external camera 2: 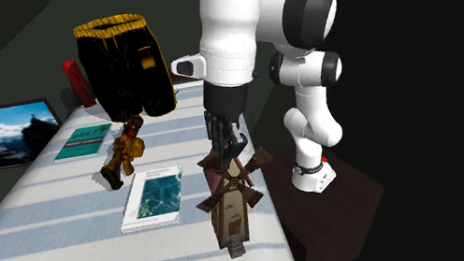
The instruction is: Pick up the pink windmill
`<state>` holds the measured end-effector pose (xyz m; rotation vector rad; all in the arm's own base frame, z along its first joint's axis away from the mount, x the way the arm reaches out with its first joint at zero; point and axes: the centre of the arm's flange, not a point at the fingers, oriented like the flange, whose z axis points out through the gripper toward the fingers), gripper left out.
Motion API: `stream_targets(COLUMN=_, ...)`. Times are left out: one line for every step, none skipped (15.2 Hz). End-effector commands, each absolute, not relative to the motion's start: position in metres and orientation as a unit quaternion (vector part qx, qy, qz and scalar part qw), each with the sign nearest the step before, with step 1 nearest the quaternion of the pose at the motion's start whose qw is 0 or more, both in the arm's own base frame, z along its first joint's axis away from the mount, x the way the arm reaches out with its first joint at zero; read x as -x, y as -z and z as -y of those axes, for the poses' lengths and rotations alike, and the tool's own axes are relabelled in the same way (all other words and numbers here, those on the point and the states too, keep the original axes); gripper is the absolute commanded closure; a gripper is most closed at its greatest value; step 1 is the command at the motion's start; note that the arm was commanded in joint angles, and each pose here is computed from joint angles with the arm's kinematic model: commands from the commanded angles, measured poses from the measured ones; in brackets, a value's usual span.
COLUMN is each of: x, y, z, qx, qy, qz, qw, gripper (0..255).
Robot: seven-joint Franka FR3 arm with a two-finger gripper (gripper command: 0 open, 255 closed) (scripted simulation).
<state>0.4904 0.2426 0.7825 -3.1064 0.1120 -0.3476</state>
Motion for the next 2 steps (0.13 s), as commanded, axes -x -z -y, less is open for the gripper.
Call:
stream_targets(x=-0.4896, y=-0.7893, z=-0.2424, qx=0.993, qy=0.112, qz=-0.036, qw=0.007, gripper=255)
stream_targets(x=-0.4896, y=-0.7893, z=-0.2424, qx=0.993, qy=0.112, qz=-0.036, qw=0.007, gripper=255)
